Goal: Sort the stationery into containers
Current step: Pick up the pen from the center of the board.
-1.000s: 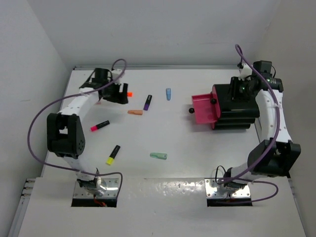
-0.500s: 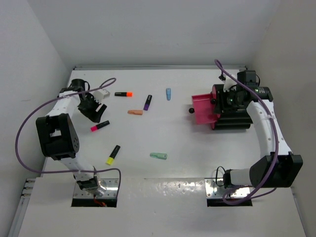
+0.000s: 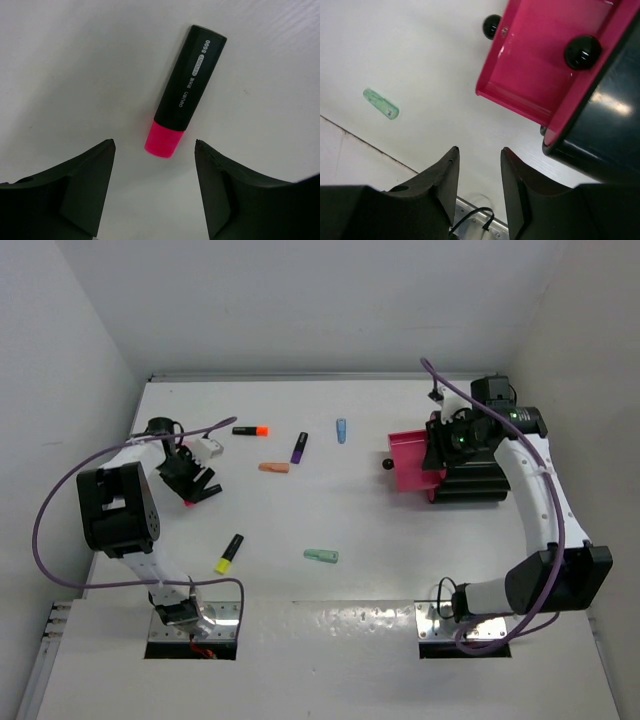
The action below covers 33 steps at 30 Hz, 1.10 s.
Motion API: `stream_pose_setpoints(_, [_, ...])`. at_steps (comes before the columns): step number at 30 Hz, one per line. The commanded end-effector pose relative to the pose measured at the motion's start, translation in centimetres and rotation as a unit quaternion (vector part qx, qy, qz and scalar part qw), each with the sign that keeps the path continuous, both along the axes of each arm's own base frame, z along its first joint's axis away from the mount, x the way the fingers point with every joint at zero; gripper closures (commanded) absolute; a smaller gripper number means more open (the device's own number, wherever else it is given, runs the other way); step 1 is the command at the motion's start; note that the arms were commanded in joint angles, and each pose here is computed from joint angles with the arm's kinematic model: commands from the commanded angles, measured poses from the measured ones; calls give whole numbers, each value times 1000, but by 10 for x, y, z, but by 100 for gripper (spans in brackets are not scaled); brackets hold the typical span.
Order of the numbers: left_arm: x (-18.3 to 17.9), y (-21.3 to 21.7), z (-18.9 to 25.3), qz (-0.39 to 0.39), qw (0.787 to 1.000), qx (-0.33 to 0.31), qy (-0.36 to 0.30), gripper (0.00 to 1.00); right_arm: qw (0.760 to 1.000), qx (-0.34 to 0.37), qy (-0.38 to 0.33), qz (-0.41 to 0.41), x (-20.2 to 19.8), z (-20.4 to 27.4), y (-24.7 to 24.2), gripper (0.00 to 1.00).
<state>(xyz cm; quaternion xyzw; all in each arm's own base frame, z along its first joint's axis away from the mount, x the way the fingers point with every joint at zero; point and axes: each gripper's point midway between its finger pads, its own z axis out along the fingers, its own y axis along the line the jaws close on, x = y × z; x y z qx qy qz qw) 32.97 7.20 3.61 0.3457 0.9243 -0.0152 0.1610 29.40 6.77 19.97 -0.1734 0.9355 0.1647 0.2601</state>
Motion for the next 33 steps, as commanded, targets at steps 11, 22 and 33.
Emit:
stream_pose_setpoints(11, [3,6,-31,-1,999,-25,20,62,977,-49,-154,140,13,38,42,57])
stream_pose_setpoints(22, [12,-72,32,-21,972,-230,35,93,906,-82,-312,274,10,57,100,43])
stream_pose_setpoints(33, [-31,-183,110,-126,915,-371,96,100,775,-79,-447,440,-11,40,194,44])
